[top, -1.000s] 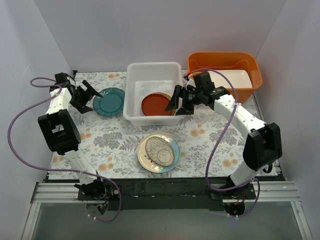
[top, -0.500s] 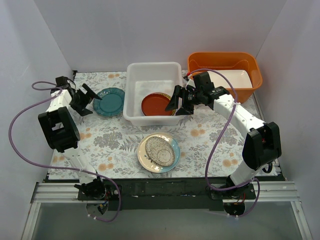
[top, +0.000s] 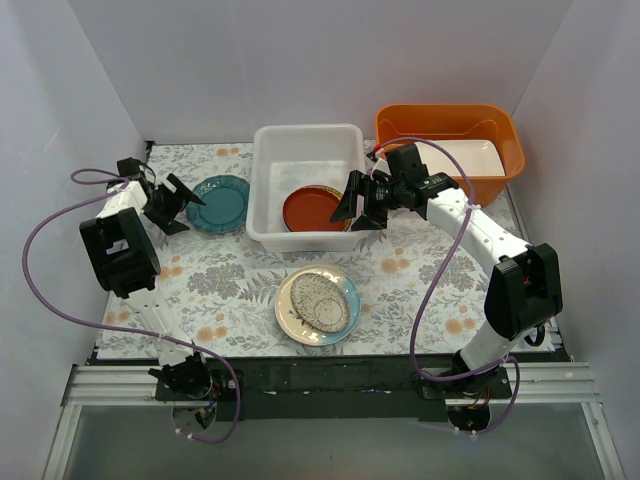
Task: Place the plates into the plastic bin on the countertop
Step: Pick up the plate at the center of the board.
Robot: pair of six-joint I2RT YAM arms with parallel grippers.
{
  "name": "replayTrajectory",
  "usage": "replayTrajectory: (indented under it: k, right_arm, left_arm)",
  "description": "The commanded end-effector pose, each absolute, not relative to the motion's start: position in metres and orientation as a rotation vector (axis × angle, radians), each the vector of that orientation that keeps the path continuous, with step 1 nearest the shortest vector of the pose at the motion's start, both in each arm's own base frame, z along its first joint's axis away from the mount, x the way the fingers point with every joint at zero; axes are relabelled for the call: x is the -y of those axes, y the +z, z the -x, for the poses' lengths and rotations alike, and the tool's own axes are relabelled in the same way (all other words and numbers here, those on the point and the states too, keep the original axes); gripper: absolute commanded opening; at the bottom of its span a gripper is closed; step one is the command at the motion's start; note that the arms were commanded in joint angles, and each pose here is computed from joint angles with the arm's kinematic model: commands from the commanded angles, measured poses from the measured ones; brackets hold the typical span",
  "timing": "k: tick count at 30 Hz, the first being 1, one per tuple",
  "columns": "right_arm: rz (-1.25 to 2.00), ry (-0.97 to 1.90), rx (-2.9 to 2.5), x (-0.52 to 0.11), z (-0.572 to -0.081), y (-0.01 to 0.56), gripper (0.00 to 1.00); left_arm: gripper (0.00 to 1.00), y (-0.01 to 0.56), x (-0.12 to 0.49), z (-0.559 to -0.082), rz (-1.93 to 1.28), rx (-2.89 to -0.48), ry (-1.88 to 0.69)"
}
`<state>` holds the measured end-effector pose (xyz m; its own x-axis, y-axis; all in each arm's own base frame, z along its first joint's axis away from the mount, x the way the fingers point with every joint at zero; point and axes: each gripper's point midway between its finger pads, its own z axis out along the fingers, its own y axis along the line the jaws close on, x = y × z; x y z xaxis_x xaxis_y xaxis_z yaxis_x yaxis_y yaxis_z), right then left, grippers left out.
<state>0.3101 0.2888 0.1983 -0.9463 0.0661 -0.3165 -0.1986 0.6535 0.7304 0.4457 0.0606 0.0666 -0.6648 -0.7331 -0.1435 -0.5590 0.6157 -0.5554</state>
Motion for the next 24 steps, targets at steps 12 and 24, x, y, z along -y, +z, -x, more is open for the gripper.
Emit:
replayTrajectory:
  k: [12, 24]
  right_arm:
    - [0.151, 1.195, -2.516, -0.294, -0.316, 0.211, 0.83]
    - [0.147, 1.193, -2.521, -0.293, -0.314, 0.209, 0.83]
  left_arm:
    - [0.62, 0.056, -0.05, -0.447, 1.019, -2.463, -0.778]
    - [0.42, 0.06, -0.035, -0.448, 0.957, -2.416, -0.869]
